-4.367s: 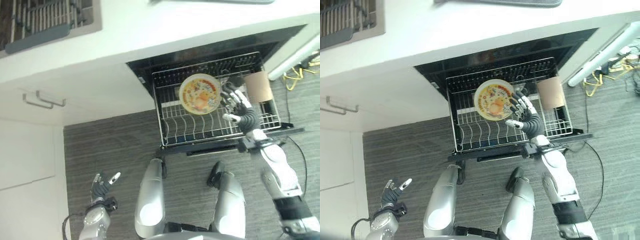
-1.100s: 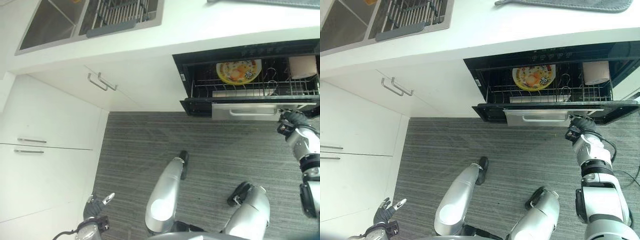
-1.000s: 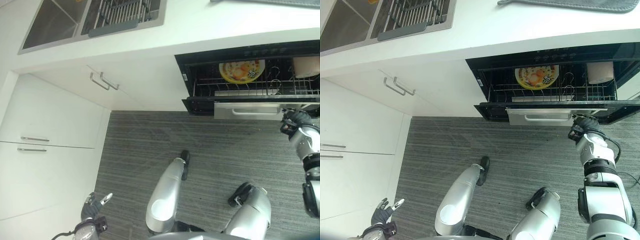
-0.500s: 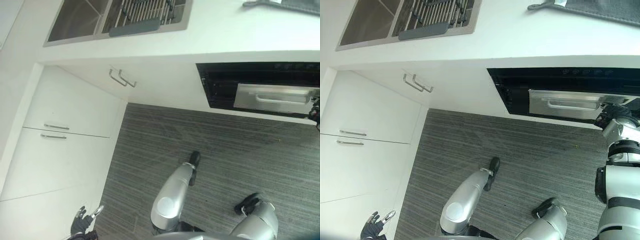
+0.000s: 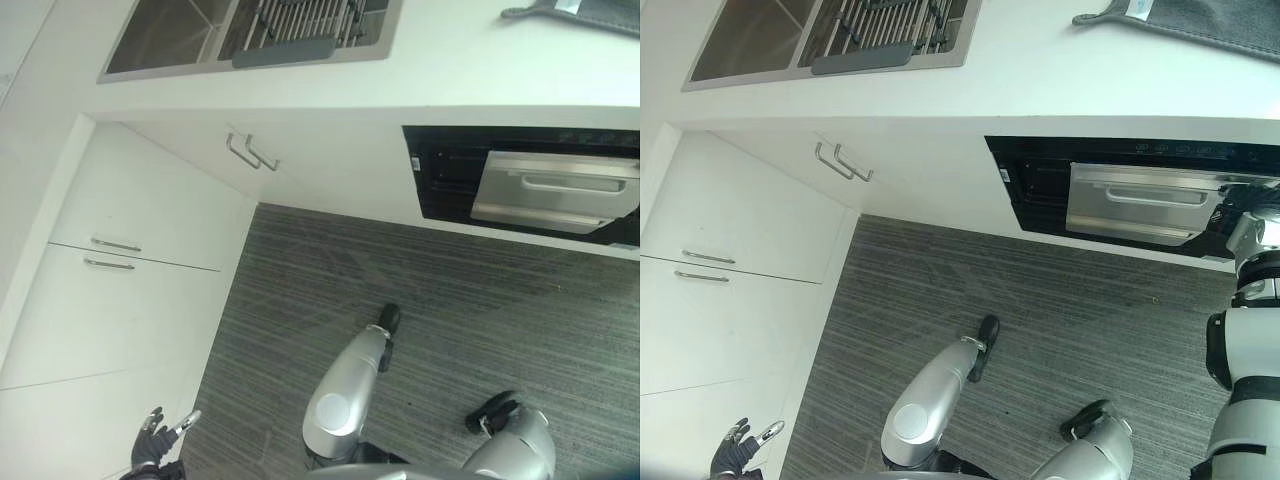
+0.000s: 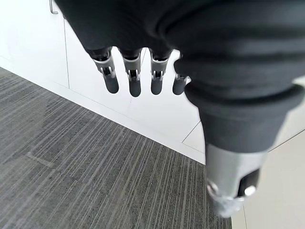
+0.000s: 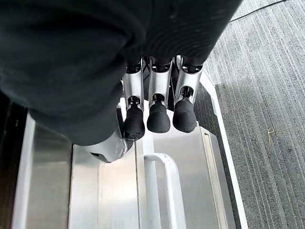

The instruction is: Place the dishes in the dishwasher.

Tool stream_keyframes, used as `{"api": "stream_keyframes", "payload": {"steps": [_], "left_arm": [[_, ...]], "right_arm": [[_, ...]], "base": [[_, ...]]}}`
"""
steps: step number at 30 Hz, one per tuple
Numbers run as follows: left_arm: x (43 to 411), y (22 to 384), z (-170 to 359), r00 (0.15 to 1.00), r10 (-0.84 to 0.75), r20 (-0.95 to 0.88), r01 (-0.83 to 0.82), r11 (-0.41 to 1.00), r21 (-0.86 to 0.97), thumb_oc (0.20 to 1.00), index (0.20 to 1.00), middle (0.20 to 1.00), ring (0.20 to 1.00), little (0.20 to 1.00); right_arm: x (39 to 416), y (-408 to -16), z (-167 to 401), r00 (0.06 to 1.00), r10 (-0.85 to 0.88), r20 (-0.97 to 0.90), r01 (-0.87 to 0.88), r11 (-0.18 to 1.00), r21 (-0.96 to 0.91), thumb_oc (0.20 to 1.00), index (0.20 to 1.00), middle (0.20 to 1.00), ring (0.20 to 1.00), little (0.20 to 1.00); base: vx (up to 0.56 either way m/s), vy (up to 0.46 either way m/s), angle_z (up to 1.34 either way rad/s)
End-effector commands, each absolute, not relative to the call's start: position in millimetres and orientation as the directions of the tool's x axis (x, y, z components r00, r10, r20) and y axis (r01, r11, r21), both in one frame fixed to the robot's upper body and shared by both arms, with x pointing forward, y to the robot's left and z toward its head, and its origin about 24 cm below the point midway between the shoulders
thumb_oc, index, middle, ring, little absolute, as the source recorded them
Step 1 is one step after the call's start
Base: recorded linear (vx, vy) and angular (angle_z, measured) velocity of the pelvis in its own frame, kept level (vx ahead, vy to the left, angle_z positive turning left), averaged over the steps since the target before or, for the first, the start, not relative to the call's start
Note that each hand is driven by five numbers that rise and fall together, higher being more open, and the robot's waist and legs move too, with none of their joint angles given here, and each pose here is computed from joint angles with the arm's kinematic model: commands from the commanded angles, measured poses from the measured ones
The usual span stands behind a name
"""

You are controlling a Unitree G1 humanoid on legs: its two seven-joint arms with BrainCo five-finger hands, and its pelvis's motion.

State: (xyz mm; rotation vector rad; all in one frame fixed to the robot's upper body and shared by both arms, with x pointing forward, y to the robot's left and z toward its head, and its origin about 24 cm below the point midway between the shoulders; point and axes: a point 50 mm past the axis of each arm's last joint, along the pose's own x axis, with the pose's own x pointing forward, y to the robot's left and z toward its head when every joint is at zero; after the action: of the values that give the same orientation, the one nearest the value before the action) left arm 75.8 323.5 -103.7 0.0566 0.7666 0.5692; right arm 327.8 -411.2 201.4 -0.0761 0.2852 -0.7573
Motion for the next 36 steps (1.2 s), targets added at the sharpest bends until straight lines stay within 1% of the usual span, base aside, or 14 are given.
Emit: {"api": "stream_keyframes", "payload": {"steps": [1,3,7,11,14,15,16,17,22,26,29,30,33,36], "left_arm": [[62,359,-84,0.565,0.561,-0.605,-0.398,0.828,0.396,1.000,1.000,1.000,1.000,1.000],[68,357,-83,0.586,0.546,-0.599,-0.399,0.838,0.373,1.000,1.000,1.000,1.000,1.000],[79,353,-82,0.607,0.546,-0.577,-0.421,0.837,0.349,1.000,1.000,1.000,1.000,1.000],[96,350,-75,0.640,0.557,-0.529,-0.468,0.829,0.307,1.000,1.000,1.000,1.000,1.000],[106,347,-73,0.654,0.562,-0.506,-0.493,0.824,0.279,1.000,1.000,1.000,1.000,1.000],[108,345,-72,0.658,0.565,-0.499,-0.498,0.823,0.275,1.000,1.000,1.000,1.000,1.000],[112,345,-70,0.664,0.568,-0.487,-0.505,0.820,0.268,1.000,1.000,1.000,1.000,1.000],[116,345,-68,0.666,0.575,-0.474,-0.516,0.815,0.263,1.000,1.000,1.000,1.000,1.000],[123,351,-59,0.660,0.616,-0.431,-0.563,0.784,0.260,1.000,1.000,1.000,1.000,1.000],[169,345,-35,0.644,0.645,-0.412,-0.591,0.761,0.268,1.000,1.000,1.000,1.000,1.000],[188,343,-30,0.642,0.649,-0.409,-0.602,0.756,0.256,1.000,1.000,1.000,1.000,1.000],[200,340,-25,0.647,0.644,-0.408,-0.605,0.759,0.239,1.000,1.000,1.000,1.000,1.000],[219,332,-19,0.675,0.617,-0.406,-0.596,0.779,0.193,1.000,1.000,1.000,1.000,1.000],[226,329,-18,0.698,0.588,-0.410,-0.569,0.802,0.181,1.000,1.000,1.000,1.000,1.000]], "right_arm": [[327,-384,364,0.740,-0.571,0.355,0.633,0.769,-0.084,0.200,0.200,0.200,0.200,0.200],[337,-377,350,0.772,-0.543,0.329,0.598,0.797,-0.087,0.200,0.200,0.200,0.200,0.200],[347,-366,317,0.777,-0.521,0.353,0.570,0.821,-0.042,0.200,0.200,0.200,0.200,0.200],[350,-348,282,0.789,-0.481,0.383,0.496,0.866,0.065,0.200,0.200,0.200,0.200,0.200],[350,-331,257,0.827,-0.430,0.363,0.418,0.901,0.116,0.200,0.200,0.200,0.200,0.200],[350,-328,249,0.835,-0.424,0.351,0.400,0.905,0.144,0.235,0.235,0.235,0.235,0.235],[349,-325,239,0.848,-0.406,0.339,0.369,0.914,0.172,0.862,0.862,0.862,0.862,0.862],[348,-320,228,0.866,-0.381,0.323,0.332,0.922,0.198,1.000,1.000,1.000,1.000,1.000],[341,-312,204,0.893,-0.332,0.305,0.270,0.935,0.229,1.000,1.000,1.000,1.000,1.000],[341,-287,175,0.941,-0.276,0.196,0.223,0.941,0.253,1.000,1.000,1.000,1.000,1.000],[335,-284,151,0.969,-0.219,0.113,0.185,0.950,0.250,1.000,1.000,1.000,1.000,1.000],[329,-279,126,0.983,-0.178,0.047,0.163,0.959,0.232,1.000,1.000,1.000,1.000,1.000],[316,-264,79,0.991,-0.100,-0.084,0.114,0.976,0.185,1.000,1.000,1.000,1.000,1.000],[285,-259,20,0.964,-0.024,-0.266,0.075,0.981,0.181,1.000,1.000,1.000,1.000,1.000]], "base": [[-0.09,-0.057,0.02],[-0.11,-0.022,-0.04],[-0.10,0.009,-0.12],[-0.11,0.000,-0.12],[-0.09,-0.014,-0.07],[-0.10,-0.026,-0.05],[-0.10,-0.037,-0.09],[-0.09,-0.041,-0.08],[-0.05,-0.025,-0.12],[0.07,0.033,-0.02],[0.06,0.157,-0.22],[0.01,0.282,-0.27],[0.05,0.265,-0.27],[0.14,0.223,-0.18]]}}
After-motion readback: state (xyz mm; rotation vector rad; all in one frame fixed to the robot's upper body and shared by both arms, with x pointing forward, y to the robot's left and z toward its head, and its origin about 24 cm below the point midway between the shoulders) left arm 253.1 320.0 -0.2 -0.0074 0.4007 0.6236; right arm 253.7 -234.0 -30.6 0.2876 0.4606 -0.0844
